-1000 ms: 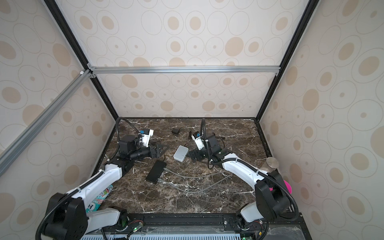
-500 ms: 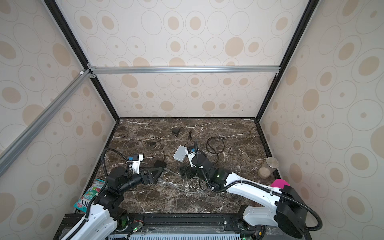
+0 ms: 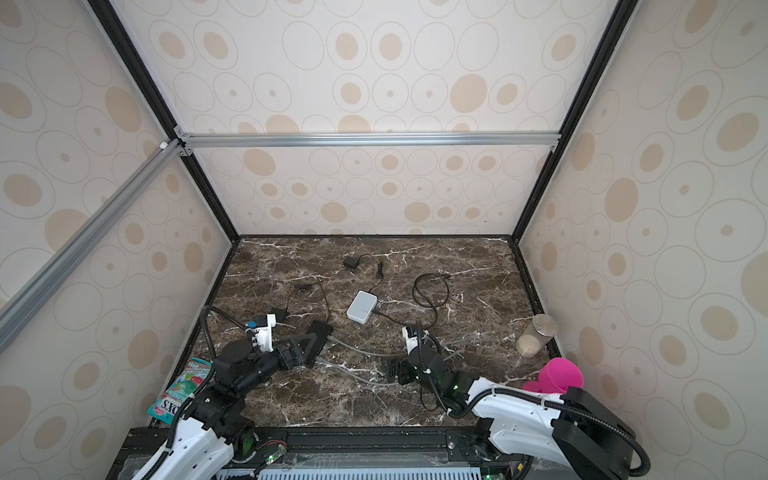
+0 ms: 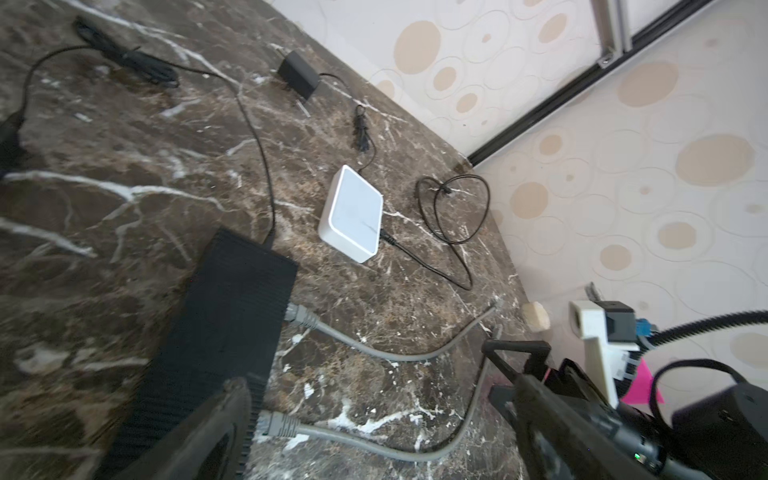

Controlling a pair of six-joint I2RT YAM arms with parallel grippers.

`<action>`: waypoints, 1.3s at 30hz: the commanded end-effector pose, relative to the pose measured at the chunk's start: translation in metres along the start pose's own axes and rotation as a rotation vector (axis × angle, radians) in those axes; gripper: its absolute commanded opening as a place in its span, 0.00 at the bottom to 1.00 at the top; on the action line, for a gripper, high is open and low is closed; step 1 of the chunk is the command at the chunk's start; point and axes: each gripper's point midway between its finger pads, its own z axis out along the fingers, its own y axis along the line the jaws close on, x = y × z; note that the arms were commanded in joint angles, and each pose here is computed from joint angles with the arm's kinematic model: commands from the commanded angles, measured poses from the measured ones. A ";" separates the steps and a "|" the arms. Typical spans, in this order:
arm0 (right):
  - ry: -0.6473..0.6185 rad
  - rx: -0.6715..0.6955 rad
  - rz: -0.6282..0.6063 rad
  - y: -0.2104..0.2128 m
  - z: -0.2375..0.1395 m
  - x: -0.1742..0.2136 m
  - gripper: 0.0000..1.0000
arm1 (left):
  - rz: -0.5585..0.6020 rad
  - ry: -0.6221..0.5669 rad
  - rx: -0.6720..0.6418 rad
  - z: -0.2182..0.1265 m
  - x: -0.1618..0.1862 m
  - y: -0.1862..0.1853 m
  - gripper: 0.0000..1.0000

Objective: Insert the plug into the switch port

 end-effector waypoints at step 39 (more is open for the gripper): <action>0.033 -0.164 0.028 0.043 0.013 -0.010 1.00 | 0.319 0.244 -0.287 0.145 -0.031 0.041 0.93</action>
